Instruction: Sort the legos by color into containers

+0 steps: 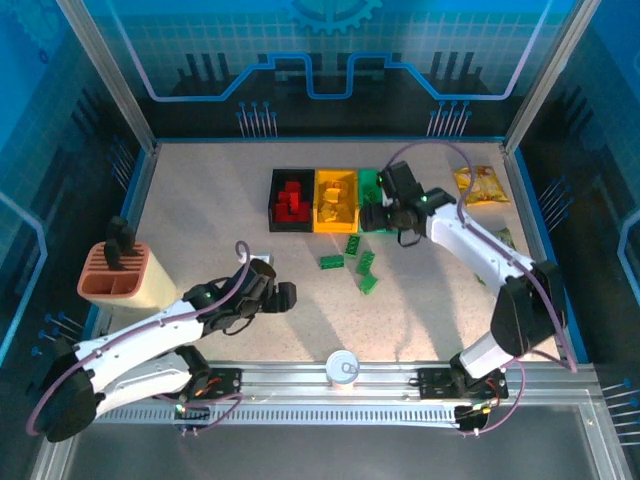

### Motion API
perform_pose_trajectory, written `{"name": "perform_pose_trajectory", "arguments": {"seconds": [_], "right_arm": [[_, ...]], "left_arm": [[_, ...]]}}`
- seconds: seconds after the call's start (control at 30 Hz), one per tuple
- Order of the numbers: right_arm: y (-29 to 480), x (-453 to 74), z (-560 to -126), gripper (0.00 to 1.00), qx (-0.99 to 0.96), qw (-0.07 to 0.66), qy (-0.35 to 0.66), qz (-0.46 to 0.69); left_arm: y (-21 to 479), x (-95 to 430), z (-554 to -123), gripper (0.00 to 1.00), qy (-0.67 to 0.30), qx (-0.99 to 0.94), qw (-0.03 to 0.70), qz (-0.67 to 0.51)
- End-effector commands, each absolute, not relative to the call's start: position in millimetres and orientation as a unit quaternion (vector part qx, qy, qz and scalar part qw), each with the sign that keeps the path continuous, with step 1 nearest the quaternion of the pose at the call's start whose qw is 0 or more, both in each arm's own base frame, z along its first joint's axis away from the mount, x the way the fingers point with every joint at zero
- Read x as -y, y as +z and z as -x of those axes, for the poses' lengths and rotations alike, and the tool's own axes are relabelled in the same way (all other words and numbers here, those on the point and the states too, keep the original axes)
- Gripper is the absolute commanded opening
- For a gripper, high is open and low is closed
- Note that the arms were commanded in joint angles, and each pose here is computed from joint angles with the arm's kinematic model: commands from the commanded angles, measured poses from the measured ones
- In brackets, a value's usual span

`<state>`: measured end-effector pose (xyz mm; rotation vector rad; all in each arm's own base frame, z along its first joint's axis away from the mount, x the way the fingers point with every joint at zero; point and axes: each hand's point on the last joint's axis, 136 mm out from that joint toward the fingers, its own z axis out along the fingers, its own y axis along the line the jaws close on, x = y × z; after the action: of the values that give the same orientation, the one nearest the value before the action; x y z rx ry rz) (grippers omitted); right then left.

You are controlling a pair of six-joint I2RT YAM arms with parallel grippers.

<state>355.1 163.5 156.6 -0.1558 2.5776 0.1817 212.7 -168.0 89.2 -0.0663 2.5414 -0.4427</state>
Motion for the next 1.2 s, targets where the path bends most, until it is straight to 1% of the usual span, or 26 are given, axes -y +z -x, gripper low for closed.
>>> {"name": "perform_pose_trajectory", "arguments": {"seconds": [0.0, 0.13, 0.2, 0.23, 0.33, 0.5, 0.83, 1.17], "right_arm": [[140, -169, -332, 0.80, -0.956, 0.270, 0.106, 0.049], [118, -161, -304, 0.84, -0.958, 0.260, 0.111, 0.043], [115, -157, -296, 0.84, -0.958, 0.261, 0.112, 0.037], [104, -152, -286, 0.85, -0.962, 0.249, 0.108, 0.036], [97, -150, -272, 0.86, -0.962, 0.244, 0.118, 0.037], [90, -140, -253, 0.87, -0.960, 0.250, 0.124, 0.025], [94, -114, -229, 0.89, -0.954, 0.277, 0.111, 0.019], [112, -88, -217, 0.92, -0.943, 0.316, 0.108, -0.004]], "left_arm": [[106, 196, -229, 0.83, -0.194, -0.937, 0.290, -0.005], [101, 214, -246, 0.85, -0.187, -0.941, 0.281, -0.010], [95, 220, -257, 0.85, -0.168, -0.948, 0.271, -0.006], [91, 224, -262, 0.84, -0.157, -0.952, 0.262, -0.008], [85, 240, -277, 0.84, -0.142, -0.959, 0.244, -0.015], [78, 261, -301, 0.84, -0.126, -0.963, 0.237, -0.026], [54, 283, -330, 0.83, -0.074, -0.976, 0.198, -0.043], [32, 282, -336, 0.80, -0.034, -0.983, 0.174, -0.040]]}}
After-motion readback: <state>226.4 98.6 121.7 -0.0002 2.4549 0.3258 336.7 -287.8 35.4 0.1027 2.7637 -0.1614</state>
